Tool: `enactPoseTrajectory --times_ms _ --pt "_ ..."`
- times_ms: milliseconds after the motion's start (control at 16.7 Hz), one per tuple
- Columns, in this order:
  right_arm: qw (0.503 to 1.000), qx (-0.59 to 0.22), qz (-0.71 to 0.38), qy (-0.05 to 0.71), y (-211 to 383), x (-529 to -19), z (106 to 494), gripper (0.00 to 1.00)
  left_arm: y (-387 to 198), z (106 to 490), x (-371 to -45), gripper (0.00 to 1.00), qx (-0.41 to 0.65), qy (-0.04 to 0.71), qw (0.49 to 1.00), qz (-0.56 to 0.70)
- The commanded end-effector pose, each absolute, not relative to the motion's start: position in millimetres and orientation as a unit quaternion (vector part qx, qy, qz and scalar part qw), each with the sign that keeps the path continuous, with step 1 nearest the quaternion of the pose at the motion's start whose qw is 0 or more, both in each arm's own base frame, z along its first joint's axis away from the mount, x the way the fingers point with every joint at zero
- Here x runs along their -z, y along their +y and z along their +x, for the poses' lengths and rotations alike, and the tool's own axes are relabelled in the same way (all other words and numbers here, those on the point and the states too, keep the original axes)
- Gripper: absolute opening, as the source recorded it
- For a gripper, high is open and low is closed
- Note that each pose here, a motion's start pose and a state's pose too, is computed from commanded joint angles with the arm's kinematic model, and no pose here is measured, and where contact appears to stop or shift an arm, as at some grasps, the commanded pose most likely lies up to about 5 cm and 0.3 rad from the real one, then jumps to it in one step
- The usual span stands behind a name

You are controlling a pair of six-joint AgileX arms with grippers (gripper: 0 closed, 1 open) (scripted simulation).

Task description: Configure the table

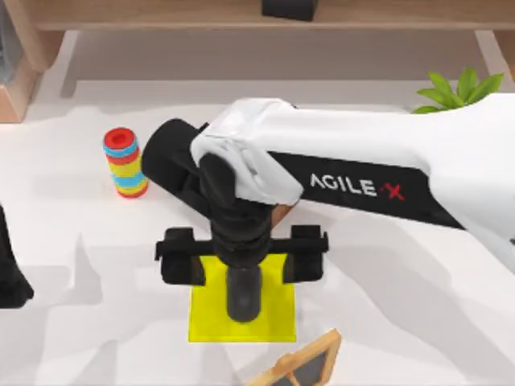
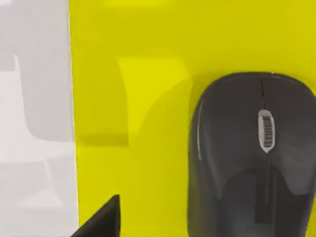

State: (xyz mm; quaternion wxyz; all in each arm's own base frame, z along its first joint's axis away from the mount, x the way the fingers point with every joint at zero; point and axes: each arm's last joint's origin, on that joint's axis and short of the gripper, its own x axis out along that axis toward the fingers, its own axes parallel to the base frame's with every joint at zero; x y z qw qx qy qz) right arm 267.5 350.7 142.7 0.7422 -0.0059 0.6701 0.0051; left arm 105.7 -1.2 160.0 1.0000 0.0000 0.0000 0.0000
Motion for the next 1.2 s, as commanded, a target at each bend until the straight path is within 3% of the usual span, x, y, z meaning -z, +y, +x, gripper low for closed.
enactPoseTrajectory --times_ms 240,600,960,1200 --pt "0.748 -0.024 0.0 0.663 344 -150 272 1.0 -1 106 -160 1.0 0.0 0.0 1.0 0.0" --pt "0.792 -0.138 0.031 0.593 290 -184 305 1.0 -1 106 -160 1.0 0.0 0.0 1.0 0.0" --pt "0.883 -0.252 0.01 0.396 182 -216 341 1.0 -1 106 -160 1.0 0.0 0.0 1.0 0.0" --pt "0.934 -0.262 -0.082 0.229 92 -215 341 1.0 -1 106 -160 1.0 0.0 0.0 1.0 0.0"
